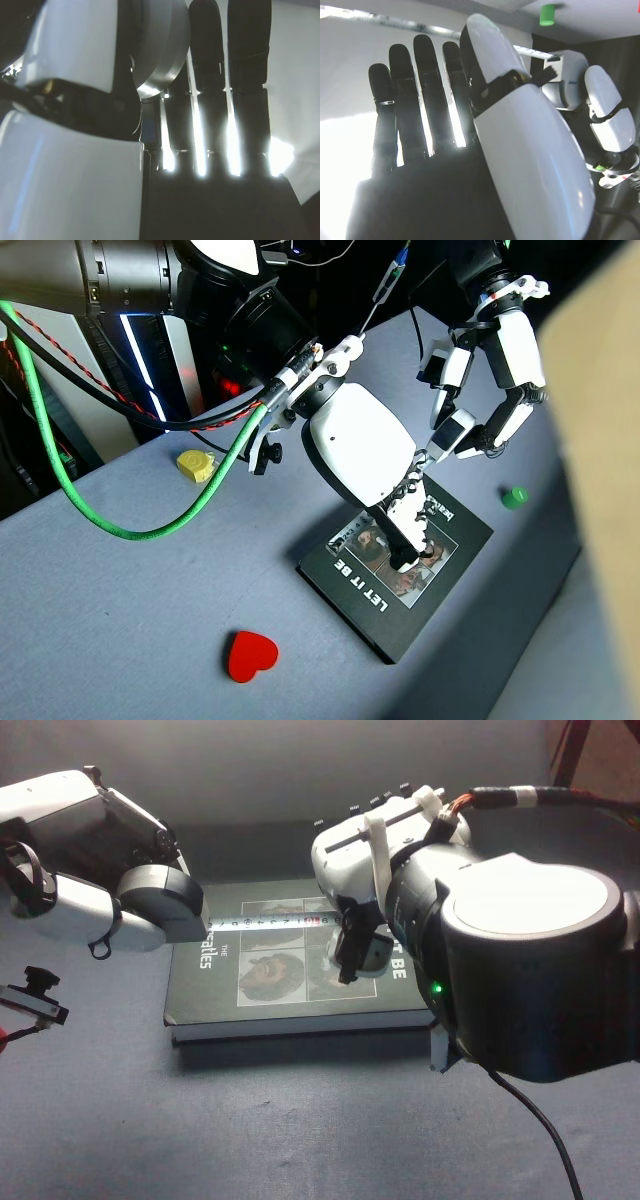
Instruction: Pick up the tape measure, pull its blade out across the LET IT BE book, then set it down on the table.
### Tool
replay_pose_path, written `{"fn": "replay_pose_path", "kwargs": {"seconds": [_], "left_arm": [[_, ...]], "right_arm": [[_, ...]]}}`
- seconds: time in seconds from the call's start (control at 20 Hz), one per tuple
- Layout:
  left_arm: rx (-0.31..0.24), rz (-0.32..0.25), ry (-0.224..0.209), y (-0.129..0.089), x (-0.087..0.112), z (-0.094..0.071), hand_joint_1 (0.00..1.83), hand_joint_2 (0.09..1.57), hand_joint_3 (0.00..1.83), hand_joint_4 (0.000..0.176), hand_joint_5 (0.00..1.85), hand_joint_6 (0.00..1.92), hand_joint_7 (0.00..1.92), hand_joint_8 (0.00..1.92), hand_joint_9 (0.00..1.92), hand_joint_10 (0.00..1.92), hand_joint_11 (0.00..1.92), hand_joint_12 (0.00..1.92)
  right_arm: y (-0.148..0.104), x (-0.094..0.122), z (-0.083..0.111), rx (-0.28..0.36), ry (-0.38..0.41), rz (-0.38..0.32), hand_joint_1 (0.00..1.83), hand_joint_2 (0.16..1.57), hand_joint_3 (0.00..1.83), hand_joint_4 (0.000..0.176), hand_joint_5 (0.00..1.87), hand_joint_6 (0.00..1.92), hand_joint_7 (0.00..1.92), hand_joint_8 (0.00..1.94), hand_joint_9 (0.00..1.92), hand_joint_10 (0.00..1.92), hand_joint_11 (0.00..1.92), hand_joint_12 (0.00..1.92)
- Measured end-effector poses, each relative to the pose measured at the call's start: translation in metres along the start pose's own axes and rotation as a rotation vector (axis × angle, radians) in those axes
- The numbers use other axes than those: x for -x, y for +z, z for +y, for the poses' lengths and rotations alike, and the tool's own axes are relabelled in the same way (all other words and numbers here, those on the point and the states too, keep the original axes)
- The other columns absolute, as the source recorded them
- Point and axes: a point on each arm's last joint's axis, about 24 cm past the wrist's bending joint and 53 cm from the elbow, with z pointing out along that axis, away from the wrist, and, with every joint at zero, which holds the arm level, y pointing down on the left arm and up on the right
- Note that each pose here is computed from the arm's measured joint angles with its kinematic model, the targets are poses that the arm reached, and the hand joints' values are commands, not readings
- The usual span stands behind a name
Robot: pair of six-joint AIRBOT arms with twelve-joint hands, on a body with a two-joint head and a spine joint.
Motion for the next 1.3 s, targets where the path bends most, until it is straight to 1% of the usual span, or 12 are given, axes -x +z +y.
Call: {"fn": "replay_pose_path", "kwargs": {"seconds": [0.2, 0.7, 0.85, 0.9, 0.95, 1.0, 1.05, 1.1, 1.15, 1.2, 1.25, 1.3], "left_arm": [[0.0, 0.0, 0.0, 0.0, 0.0, 0.0, 1.39, 1.05, 0.0, 0.0, 0.97, 0.83, 1.23, 0.47, 1.11, 0.97, 1.13, 0.76], [0.0, 0.0, 0.0, 0.0, -0.0002, 0.0, 1.39, 1.05, 0.0, 0.0, 0.97, 0.83, 1.23, 0.46, 1.11, 0.98, 1.12, 0.76], [-0.003, 0.001, -0.001, -0.0003, -0.0012, -0.0011, 1.39, 1.05, 0.0, 0.0, 0.97, 0.82, 1.23, 0.46, 1.12, 0.98, 1.13, 0.77], [-0.004, 0.001, -0.001, -0.0003, -0.0013, -0.0013, 1.39, 1.05, 0.0, 0.0, 0.97, 0.82, 1.23, 0.46, 1.12, 0.98, 1.13, 0.77], [-0.004, 0.001, -0.002, -0.0002, -0.0015, -0.0013, 1.39, 1.05, 0.0, 0.0, 0.97, 0.83, 1.23, 0.46, 1.12, 0.98, 1.13, 0.77], [-0.004, 0.0, -0.001, -0.0003, -0.0009, -0.0013, 1.39, 1.05, 0.0, 0.0, 0.97, 0.83, 1.23, 0.46, 1.11, 0.98, 1.13, 0.77], [-0.005, 0.0, -0.002, -0.0003, -0.001, -0.0015, 1.39, 1.05, 0.0, 0.0, 0.97, 0.83, 1.23, 0.46, 1.12, 0.98, 1.13, 0.77], [-0.005, 0.0, -0.002, -0.0003, -0.001, -0.0015, 1.39, 1.05, 0.0, 0.0, 0.97, 0.83, 1.23, 0.46, 1.12, 0.97, 1.13, 0.77], [-0.005, -0.001, -0.003, -0.0003, -0.0009, -0.0016, 1.39, 1.05, 0.0, 0.0, 0.97, 0.83, 1.23, 0.46, 1.12, 0.97, 1.13, 0.77], [-0.005, -0.001, -0.003, -0.0003, -0.0009, -0.0016, 1.39, 1.05, 0.0, 0.0, 0.97, 0.83, 1.23, 0.45, 1.12, 0.97, 1.12, 0.76], [-0.006, 0.001, -0.005, -0.0004, -0.0019, -0.002, 1.39, 1.05, 0.0, 0.0, 0.98, 0.83, 1.23, 0.45, 1.12, 0.97, 1.12, 0.76], [-0.006, 0.002, -0.008, -0.0007, -0.0029, -0.0019, 1.39, 1.05, 0.0, 0.0, 0.98, 0.82, 1.23, 0.46, 1.12, 0.97, 1.12, 0.76]], "right_arm": [[0.0008, 0.0019, 0.0005, 0.003, -0.003, -0.007, 0.9, 1.28, 0.0, 0.0, 0.45, 0.0, 0.6, 0.01, 0.53, 0.01, 0.07, 1.03], [0.0012, 0.0023, 0.0004, 0.004, -0.003, -0.007, 0.9, 1.28, 0.0, 0.0, 0.54, 0.03, 0.63, 0.01, 0.56, 0.02, 0.12, 1.04], [0.0013, 0.0034, 0.0003, 0.004, -0.005, -0.012, 0.92, 1.26, 0.0, 0.0, 0.53, 0.01, 0.65, 0.02, 0.58, 0.02, 0.14, 1.05], [0.0013, 0.0038, 0.0007, 0.006, -0.006, -0.013, 0.92, 1.26, 0.0, 0.0, 0.53, 0.01, 0.65, 0.01, 0.57, 0.02, 0.11, 1.03], [0.0012, 0.0041, 0.0008, 0.006, -0.006, -0.014, 0.92, 1.26, 0.0, 0.0, 0.55, 0.02, 0.65, 0.01, 0.58, 0.02, 0.12, 1.04], [0.0012, 0.0041, 0.0006, 0.005, -0.006, -0.014, 0.92, 1.26, 0.0, 0.0, 0.65, 0.03, 0.74, 0.03, 0.66, 0.04, 0.2, 1.09], [0.0013, 0.0044, 0.0002, 0.004, -0.006, -0.015, 1.03, 1.25, 0.01, 0.0, 0.71, 1.09, 0.89, 0.06, 0.8, 0.1, 0.36, 1.18], [0.0012, 0.0048, 0.0007, 0.006, -0.007, -0.017, 1.14, 1.21, 0.0, 0.0, 0.75, 1.25, 0.9, 0.92, 0.95, 0.19, 0.52, 1.32], [0.0012, 0.0057, 0.001, 0.007, -0.008, -0.02, 1.17, 1.2, 0.0, 0.013, 0.79, 1.27, 0.88, 1.11, 0.91, 0.54, 0.59, 1.44], [0.0013, 0.0062, 0.0003, 0.006, -0.008, -0.022, 1.17, 1.2, 0.0, 0.021, 0.8, 1.26, 0.87, 1.17, 0.82, 0.83, 0.6, 1.52], [0.0014, 0.0067, -0.0009, 0.003, -0.007, -0.023, 1.17, 1.2, 0.0, 0.025, 0.79, 1.26, 0.85, 1.22, 0.74, 0.98, 0.56, 1.56], [0.0015, 0.0077, -0.0019, 0.0, -0.008, -0.026, 1.16, 1.21, 0.0, 0.022, 0.78, 1.27, 0.84, 1.25, 0.7, 1.05, 0.54, 1.58]]}}
